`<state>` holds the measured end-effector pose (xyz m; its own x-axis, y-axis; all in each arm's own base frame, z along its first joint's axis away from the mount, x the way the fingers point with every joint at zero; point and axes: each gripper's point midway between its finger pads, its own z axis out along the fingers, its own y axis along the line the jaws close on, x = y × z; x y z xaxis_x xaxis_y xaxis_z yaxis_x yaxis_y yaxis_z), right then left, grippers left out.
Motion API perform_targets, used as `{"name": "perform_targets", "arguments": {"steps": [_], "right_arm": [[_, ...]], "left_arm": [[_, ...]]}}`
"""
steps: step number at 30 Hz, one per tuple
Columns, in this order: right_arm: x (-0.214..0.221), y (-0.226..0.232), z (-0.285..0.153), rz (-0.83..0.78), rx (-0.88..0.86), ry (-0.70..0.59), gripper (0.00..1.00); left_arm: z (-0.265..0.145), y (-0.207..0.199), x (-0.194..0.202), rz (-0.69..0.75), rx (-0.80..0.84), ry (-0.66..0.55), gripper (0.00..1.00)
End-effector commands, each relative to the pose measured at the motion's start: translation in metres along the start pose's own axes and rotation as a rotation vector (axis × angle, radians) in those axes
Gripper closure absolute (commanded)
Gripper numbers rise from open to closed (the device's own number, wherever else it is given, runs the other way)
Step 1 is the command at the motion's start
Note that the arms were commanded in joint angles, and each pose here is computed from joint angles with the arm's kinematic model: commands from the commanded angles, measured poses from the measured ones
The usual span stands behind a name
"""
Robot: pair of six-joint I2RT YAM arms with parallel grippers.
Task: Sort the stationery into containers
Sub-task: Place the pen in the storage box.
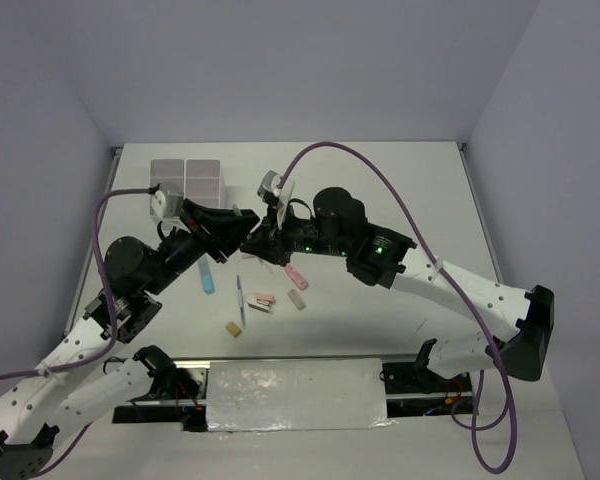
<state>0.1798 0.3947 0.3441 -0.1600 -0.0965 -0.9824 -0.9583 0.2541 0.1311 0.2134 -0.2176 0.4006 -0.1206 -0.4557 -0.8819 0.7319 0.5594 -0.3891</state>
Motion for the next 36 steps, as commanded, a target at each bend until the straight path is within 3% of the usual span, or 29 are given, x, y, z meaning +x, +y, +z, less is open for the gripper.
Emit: {"name": "perform_targets", "arguments": {"steps": [1,2,3,5,8,9,10,11,14,17,18,19,21,23,24,27,30,34,36], "right_arm": [[-0.034,-0.001,-0.008,-0.016,0.037,-0.091,1.00],[-0.029,-0.002,-0.003,-0.012,0.039,-0.072,1.00],[-0.027,-0.003,-0.002,-0.010,0.041,-0.067,1.00],[-0.026,-0.005,0.001,-0.006,0.048,-0.069,0.93],[-0.026,-0.012,-0.003,-0.005,0.073,-0.084,0.45],[-0.020,-0.016,-0.004,-0.001,0.086,-0.076,0.19],[-0.024,-0.021,-0.012,-0.003,0.119,-0.093,0.04],[-0.016,-0.032,-0.017,0.008,0.157,-0.082,0.01],[-0.020,-0.057,-0.050,0.032,0.263,-0.135,0.00],[-0.013,-0.077,-0.091,0.062,0.379,-0.183,0.00],[0.001,-0.079,-0.097,0.078,0.397,-0.171,0.00],[-0.007,-0.073,-0.112,0.065,0.399,-0.214,0.00],[0.003,-0.071,-0.121,0.065,0.406,-0.211,0.00],[0.005,-0.065,-0.129,0.064,0.399,-0.214,0.00],[0.014,-0.064,-0.128,0.079,0.391,-0.201,0.00],[0.028,-0.056,-0.124,0.103,0.342,-0.194,0.00],[0.039,-0.056,-0.117,0.117,0.324,-0.158,0.00],[0.047,-0.058,-0.113,0.113,0.315,-0.137,0.00],[0.048,-0.059,-0.108,0.112,0.309,-0.128,0.00]], "left_arm": [[-0.002,-0.003,0.002,0.005,0.026,-0.002,0.70],[-0.002,-0.006,0.005,0.003,0.041,0.010,0.89],[-0.001,-0.005,0.006,0.006,0.042,0.015,0.99],[0.001,-0.003,0.006,0.017,0.030,0.025,1.00],[0.004,0.007,0.004,0.030,-0.024,0.014,1.00],[0.004,0.011,0.001,0.042,-0.045,0.001,1.00],[0.006,0.018,0.001,0.054,-0.074,-0.007,1.00],[0.006,0.033,-0.005,0.082,-0.156,-0.042,1.00],[0.010,0.068,-0.012,0.135,-0.317,-0.106,1.00],[0.012,0.119,-0.019,0.239,-0.579,-0.161,1.00],[0.005,0.139,-0.034,0.262,-0.710,-0.230,1.00],[0.009,0.161,-0.030,0.332,-0.796,-0.213,1.00],[0.009,0.178,-0.054,0.358,-0.871,-0.339,1.00],[0.011,0.222,-0.061,0.405,-0.974,-0.365,1.00],[0.009,0.262,-0.055,0.432,-1.050,-0.320,1.00],[0.023,0.299,-0.082,0.382,-1.098,-0.364,1.00],[0.032,0.338,-0.090,0.467,-1.165,-0.399,1.00],[0.031,0.362,-0.084,0.473,-1.207,-0.379,1.00],[0.023,0.368,-0.089,0.469,-1.214,-0.431,1.00]]}}
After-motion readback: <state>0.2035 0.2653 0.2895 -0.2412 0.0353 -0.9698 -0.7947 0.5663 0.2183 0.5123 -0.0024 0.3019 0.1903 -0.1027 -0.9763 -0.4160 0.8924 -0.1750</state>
